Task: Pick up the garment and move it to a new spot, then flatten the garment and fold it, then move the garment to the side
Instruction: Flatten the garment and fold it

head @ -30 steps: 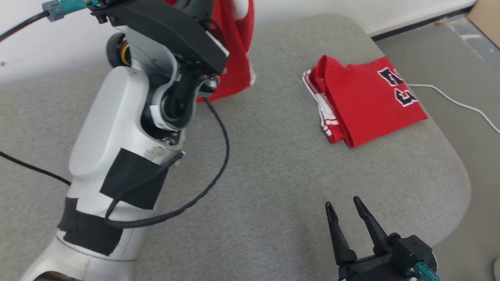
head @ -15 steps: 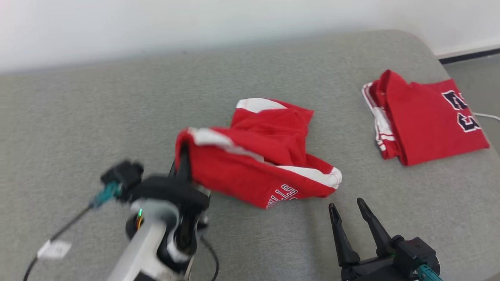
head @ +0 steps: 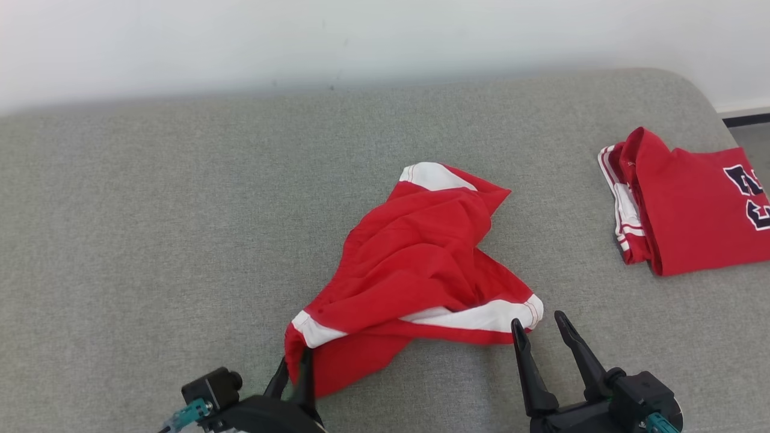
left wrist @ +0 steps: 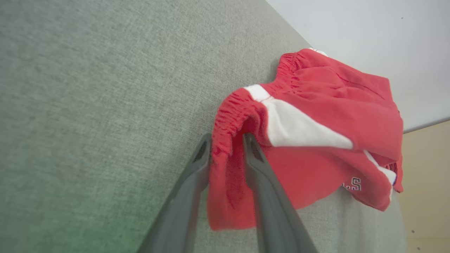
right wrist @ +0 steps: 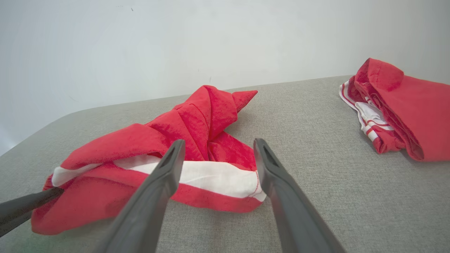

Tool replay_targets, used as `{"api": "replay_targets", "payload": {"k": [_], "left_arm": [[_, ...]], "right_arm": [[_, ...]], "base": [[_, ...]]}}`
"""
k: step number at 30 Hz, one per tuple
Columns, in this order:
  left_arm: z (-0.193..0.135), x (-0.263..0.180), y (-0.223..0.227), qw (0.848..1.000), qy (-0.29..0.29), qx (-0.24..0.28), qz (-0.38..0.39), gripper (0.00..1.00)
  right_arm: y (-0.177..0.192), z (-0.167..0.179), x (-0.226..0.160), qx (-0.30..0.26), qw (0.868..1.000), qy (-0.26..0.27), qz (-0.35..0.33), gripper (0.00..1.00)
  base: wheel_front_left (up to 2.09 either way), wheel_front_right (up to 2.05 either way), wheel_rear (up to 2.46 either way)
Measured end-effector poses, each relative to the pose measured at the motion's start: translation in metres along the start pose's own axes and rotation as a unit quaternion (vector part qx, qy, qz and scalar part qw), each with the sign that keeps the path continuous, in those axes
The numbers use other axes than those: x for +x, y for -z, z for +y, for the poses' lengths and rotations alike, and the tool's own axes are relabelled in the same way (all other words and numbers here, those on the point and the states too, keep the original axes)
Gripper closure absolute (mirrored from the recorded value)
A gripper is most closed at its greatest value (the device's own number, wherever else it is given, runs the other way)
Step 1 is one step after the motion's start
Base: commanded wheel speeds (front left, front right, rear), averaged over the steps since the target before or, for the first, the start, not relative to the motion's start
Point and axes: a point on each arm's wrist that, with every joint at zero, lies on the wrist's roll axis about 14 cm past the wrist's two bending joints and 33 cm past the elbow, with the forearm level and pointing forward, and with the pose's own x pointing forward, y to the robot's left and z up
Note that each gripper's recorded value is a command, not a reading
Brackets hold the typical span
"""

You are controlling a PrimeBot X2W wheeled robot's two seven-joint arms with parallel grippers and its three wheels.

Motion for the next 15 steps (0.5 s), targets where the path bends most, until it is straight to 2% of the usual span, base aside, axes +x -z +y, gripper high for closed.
{"api": "replay_targets", "payload": {"k": [6, 11, 15], "left_arm": [[0.010, -0.016, 0.012, 0.997, -0.009, 0.057, 0.046, 0.00], [-0.015, -0.017, -0.036, 0.998, 0.024, 0.054, 0.001, 0.00], [-0.039, -0.007, -0.057, 0.993, 0.057, 0.102, 0.005, 0.00]], "right_arm": [[-0.001, 0.003, -0.003, 0.001, 1.000, -0.003, -0.002, 0.00], [-0.003, 0.005, -0.005, 0.004, 1.000, -0.006, -0.006, 0.00], [-0.003, 0.003, -0.007, 0.008, 1.000, -0.001, -0.005, 0.00]], "base": [[0.00, 0.00, 0.00], [0.00, 0.00, 0.00], [0.00, 0.00, 0.00]]}}
